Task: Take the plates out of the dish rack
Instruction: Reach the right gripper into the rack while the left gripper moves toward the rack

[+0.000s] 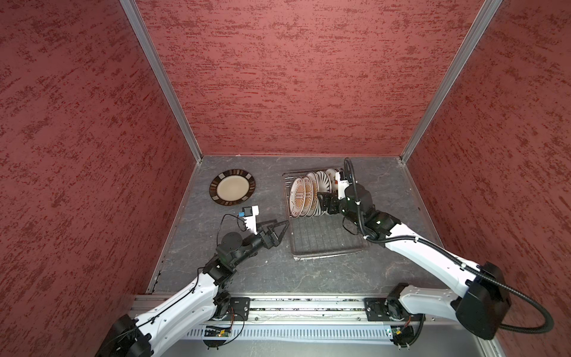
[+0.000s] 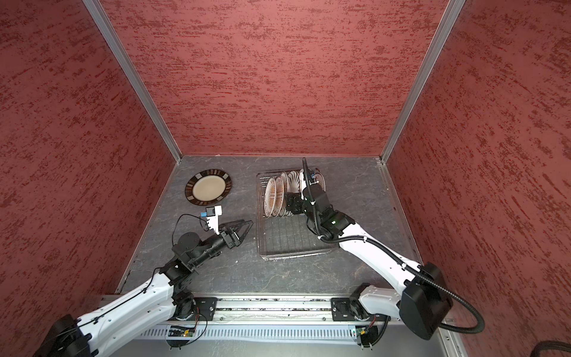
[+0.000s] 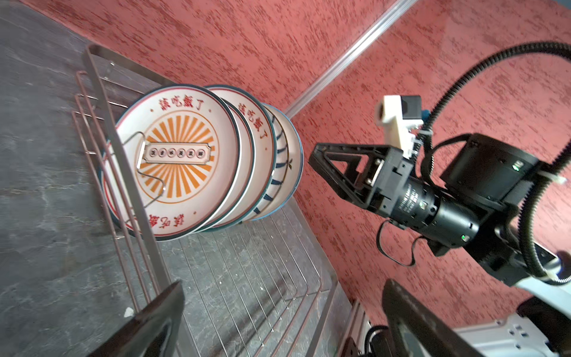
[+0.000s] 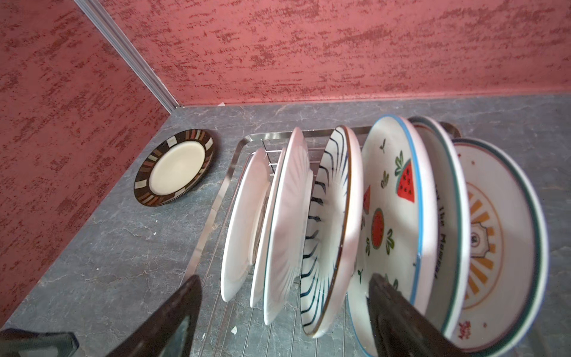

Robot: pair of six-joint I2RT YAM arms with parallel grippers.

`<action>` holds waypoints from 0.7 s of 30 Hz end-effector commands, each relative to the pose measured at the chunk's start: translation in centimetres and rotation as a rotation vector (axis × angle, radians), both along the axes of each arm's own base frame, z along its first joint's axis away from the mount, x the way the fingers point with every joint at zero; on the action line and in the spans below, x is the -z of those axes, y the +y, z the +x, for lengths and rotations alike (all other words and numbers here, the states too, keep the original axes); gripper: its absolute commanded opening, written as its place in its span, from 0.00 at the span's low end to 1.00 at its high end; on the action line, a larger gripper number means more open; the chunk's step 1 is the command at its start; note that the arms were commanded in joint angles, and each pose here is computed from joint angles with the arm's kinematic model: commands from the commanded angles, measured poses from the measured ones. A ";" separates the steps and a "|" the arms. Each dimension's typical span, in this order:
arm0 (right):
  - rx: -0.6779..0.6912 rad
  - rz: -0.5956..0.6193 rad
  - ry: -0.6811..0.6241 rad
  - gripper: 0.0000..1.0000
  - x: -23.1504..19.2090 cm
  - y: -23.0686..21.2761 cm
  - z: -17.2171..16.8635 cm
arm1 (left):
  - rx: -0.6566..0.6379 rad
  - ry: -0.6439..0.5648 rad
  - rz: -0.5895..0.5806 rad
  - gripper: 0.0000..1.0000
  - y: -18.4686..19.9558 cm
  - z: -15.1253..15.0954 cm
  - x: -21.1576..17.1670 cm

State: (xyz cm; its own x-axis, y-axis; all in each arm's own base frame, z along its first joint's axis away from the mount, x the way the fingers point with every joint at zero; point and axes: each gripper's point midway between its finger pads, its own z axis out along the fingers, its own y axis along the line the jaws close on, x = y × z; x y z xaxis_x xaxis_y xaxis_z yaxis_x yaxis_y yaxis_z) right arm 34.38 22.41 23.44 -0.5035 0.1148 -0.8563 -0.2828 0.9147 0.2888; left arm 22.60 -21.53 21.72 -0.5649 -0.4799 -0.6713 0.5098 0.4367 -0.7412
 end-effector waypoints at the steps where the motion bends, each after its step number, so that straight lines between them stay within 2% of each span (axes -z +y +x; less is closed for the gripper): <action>1: 0.082 -0.026 -0.062 0.70 -1.1 -0.8 1.7 | 0.023 -0.147 -0.033 1.00 -0.8 -0.8 -2.8; 5: 0.095 -0.061 -0.049 0.66 -0.2 -0.4 2.8 | -0.064 -0.151 0.031 1.00 -0.9 -0.3 -2.3; 10: 0.160 -0.122 -0.018 0.56 1.2 -1.0 4.1 | -0.050 -0.162 0.041 0.99 -1.6 -0.4 -2.8; 21: 0.224 -0.171 0.013 0.30 2.9 -1.4 5.9 | -0.066 -0.177 0.076 0.99 -2.7 0.1 -2.8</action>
